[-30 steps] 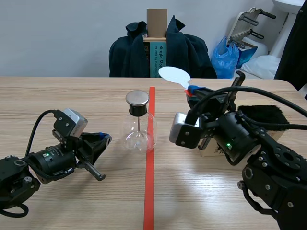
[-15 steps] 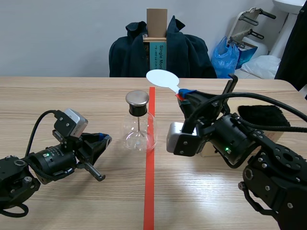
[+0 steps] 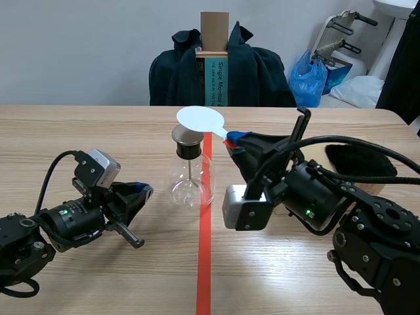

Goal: Do the electroscope experiment.
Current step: 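Move the plate toward and away from the electroscope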

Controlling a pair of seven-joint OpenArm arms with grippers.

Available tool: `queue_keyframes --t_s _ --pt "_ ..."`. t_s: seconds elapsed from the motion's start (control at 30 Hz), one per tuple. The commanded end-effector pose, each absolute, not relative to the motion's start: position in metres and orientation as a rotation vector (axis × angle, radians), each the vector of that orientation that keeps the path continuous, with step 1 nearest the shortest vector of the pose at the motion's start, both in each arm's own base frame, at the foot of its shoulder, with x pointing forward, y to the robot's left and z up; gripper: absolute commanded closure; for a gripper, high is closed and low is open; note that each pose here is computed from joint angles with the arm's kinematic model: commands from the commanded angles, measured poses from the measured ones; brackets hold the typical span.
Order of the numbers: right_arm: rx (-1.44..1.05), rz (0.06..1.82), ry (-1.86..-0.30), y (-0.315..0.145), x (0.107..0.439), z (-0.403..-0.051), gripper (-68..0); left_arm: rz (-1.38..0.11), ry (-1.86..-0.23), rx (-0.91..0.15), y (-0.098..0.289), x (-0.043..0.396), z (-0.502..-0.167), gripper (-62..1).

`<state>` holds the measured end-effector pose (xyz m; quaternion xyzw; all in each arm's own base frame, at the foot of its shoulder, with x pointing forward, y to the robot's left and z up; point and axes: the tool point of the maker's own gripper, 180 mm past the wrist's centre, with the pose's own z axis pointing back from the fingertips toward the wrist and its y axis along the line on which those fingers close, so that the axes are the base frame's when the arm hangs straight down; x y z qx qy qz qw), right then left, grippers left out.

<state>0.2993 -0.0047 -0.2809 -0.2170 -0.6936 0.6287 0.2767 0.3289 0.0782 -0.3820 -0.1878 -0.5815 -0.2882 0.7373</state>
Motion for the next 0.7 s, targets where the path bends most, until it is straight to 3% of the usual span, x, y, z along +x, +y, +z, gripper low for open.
queue_keyframes --t_s 0.0,0.4,0.67 --pt "-0.62 1.691 -1.886 -0.009 0.305 -0.271 -0.6 -0.637 -1.325 -0.423 0.074 0.337 -0.367 -3.0" --pt "-0.567 1.727 -1.875 -0.005 0.3 -0.277 -0.6 -0.634 -1.327 -0.429 0.072 0.337 -0.367 -3.0" --pt "-0.685 1.652 -1.771 -0.019 0.32 -0.28 -0.6 -0.633 -1.33 -0.431 0.071 0.337 -0.367 -3.0"
